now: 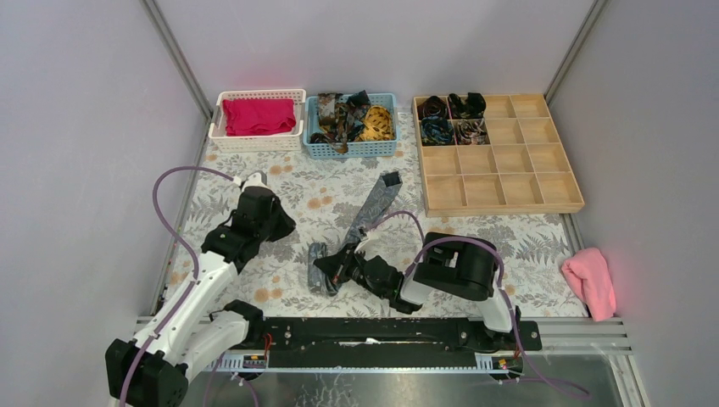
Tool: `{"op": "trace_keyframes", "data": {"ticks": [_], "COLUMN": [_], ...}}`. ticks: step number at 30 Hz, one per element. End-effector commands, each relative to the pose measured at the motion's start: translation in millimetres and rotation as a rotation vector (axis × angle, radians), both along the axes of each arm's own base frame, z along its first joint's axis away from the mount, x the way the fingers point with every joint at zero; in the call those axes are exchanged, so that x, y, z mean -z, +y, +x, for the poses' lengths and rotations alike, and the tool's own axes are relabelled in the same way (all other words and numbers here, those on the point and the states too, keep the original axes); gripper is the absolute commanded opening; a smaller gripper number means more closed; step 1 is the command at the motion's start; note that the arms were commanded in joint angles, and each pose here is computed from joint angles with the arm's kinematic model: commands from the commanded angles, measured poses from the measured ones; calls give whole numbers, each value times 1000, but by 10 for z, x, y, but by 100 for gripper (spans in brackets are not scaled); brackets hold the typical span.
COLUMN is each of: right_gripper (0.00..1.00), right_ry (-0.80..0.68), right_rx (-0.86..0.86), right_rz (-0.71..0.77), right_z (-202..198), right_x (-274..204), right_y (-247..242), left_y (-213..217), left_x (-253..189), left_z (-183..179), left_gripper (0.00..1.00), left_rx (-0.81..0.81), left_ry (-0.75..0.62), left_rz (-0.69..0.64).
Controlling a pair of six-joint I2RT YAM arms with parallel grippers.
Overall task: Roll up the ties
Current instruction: Roll the tie at the center of the board.
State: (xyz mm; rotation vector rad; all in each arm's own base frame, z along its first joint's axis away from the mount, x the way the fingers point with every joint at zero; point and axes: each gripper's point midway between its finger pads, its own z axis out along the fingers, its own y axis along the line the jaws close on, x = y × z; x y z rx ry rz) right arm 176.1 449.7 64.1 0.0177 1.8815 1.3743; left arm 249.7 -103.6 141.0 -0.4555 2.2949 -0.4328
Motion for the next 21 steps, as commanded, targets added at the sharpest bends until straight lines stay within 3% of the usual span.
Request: {"op": "trace_keyframes", "data": {"ticks": [1, 15, 19, 21], "right_gripper": [1, 4, 27, 31], "right_ry": [-28, 89, 106, 102], "right_rx": [66, 176, 171, 165], "right_rz": [83, 70, 37, 35], "right_z": [124, 111, 80, 65], "right_x": [-169, 96, 181, 178], "right_y": [19, -363, -373, -384], "left_y": [32, -89, -111, -118], "left_x": [-98, 411, 600, 679], "left_z": [103, 144, 122, 116], "left_gripper": [8, 5, 3, 2], "left_rx": [-32, 2, 16, 17], "left_ry": [-47, 57, 95, 113], "left_rz": [5, -5, -1, 1]}}
